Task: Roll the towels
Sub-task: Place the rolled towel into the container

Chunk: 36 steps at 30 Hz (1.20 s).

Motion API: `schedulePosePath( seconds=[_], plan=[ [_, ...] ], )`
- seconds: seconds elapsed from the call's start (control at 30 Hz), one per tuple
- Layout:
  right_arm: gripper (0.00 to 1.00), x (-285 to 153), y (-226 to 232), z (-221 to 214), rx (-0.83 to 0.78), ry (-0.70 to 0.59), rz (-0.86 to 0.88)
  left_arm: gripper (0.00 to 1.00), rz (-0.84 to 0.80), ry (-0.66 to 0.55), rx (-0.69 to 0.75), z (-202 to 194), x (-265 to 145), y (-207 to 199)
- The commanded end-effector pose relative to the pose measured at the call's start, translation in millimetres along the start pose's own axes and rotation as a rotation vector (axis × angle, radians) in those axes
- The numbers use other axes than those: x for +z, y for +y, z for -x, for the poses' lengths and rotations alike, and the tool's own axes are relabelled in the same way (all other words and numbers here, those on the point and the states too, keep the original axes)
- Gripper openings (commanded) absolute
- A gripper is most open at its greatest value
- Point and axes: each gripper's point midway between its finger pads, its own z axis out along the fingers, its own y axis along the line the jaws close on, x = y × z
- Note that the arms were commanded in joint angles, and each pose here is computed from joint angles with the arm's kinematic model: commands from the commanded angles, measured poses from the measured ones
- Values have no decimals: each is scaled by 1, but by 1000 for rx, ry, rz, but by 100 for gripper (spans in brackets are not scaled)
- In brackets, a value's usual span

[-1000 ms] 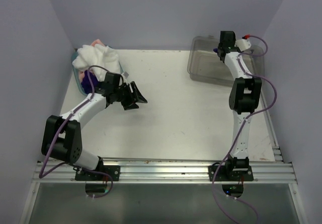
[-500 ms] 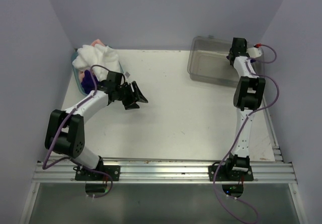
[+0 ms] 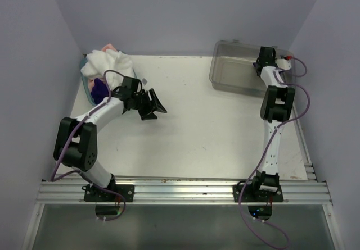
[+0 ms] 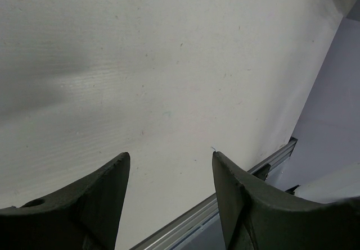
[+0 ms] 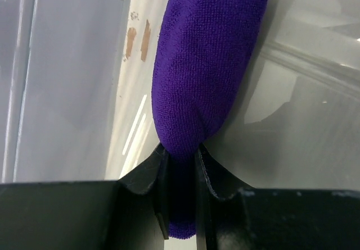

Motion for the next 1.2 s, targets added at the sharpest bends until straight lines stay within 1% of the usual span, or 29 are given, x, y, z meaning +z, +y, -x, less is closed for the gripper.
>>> schedulePosePath(
  seconds=[0.0, 0.03, 0.07, 0.13, 0.17, 0.3, 0.33, 0.37, 0.4, 0.43, 0.47, 0.5, 0.57, 0.73, 0.77, 0.83, 1.17],
  plan=[
    [2, 9, 17, 11, 131, -40, 41, 64, -13, 4, 18, 4, 0, -11],
    [6, 12, 18, 10, 136, -42, 43, 64, -11, 6, 17, 4, 0, -12],
    [16, 14, 17, 11, 138, -43, 43, 64, -9, 11, 22, 3, 2, -12],
    [27, 16, 17, 8, 142, -27, 54, 64, -5, 14, 25, 1, 3, -13],
    [34, 15, 19, 9, 146, -21, 63, 64, -4, 15, 27, 0, 3, -13],
    [46, 10, 25, 8, 136, 2, 110, 64, -2, 27, 35, -6, 8, -17],
    [49, 10, 18, 3, 129, 13, 101, 64, -5, 29, 40, -8, 9, -19],
    [53, 9, 17, 1, 128, 31, 107, 64, -5, 32, 44, -9, 11, -19],
    [55, 4, 25, 4, 139, 37, 135, 64, -7, 40, 51, -13, 12, -22],
    [55, 4, 24, 4, 138, 47, 140, 64, -10, 40, 56, -14, 13, -24],
    [58, 4, 18, 0, 132, 58, 128, 64, -9, 42, 60, -16, 13, -25],
    [58, -2, 24, 2, 136, 69, 149, 64, -10, 46, 65, -18, 14, -26],
    [59, -2, 15, 0, 135, 79, 140, 64, -11, 41, 73, -19, 13, -28],
    [63, -7, 16, 5, 150, 120, 165, 64, -7, 36, 89, -25, 11, -30],
    [63, -5, 12, 6, 151, 124, 157, 64, -11, 30, 93, -25, 9, -32],
    [63, -3, 16, 6, 156, 143, 188, 64, -12, 30, 90, -28, 9, -31],
    [65, 13, 23, 9, 185, 184, 230, 64, -12, 27, 91, -37, 6, -30]
  ],
)
